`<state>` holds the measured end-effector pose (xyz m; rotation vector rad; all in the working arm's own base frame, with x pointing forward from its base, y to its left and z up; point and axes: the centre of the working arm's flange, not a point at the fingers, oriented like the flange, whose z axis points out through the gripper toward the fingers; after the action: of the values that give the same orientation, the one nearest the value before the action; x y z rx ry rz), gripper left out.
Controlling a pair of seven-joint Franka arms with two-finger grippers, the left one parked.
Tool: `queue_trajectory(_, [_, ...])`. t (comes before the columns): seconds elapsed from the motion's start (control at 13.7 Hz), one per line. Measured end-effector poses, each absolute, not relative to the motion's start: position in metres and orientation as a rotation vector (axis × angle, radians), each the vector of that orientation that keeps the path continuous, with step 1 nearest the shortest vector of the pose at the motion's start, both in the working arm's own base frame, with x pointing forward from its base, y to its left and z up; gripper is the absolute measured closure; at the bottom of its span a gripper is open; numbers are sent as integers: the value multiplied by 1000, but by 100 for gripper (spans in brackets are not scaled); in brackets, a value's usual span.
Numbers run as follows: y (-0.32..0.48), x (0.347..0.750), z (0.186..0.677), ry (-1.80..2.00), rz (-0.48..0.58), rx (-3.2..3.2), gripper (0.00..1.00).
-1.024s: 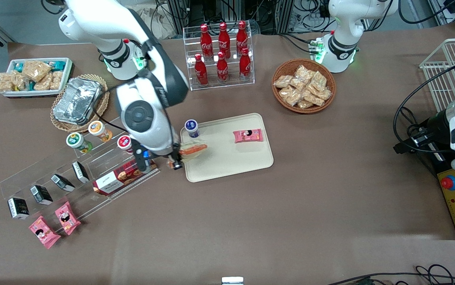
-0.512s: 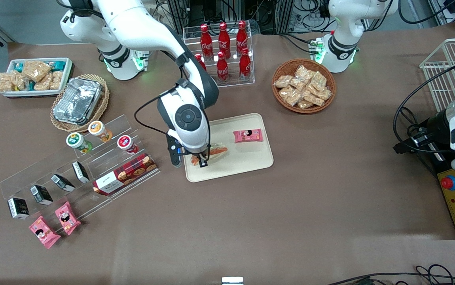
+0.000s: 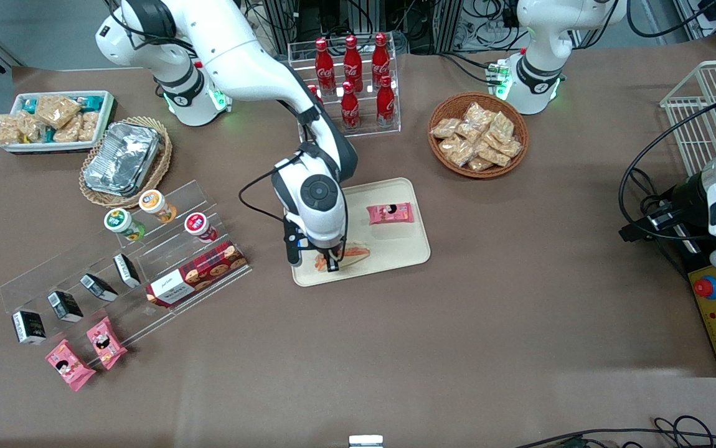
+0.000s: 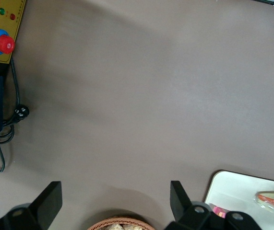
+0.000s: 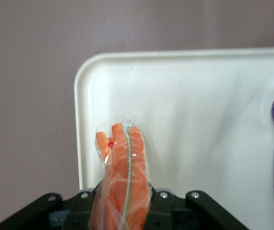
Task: Place sandwich on tray
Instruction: 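Lower the sandwich onto the cream tray and open the right gripper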
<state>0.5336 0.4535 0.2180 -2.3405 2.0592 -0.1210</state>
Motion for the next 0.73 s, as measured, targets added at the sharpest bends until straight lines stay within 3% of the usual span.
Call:
queue_trajectory(0.37, [475, 522, 215, 2017, -145, -2311, 77])
queue_trajectory(0.73, [475, 524, 217, 1975, -150, -2343, 32])
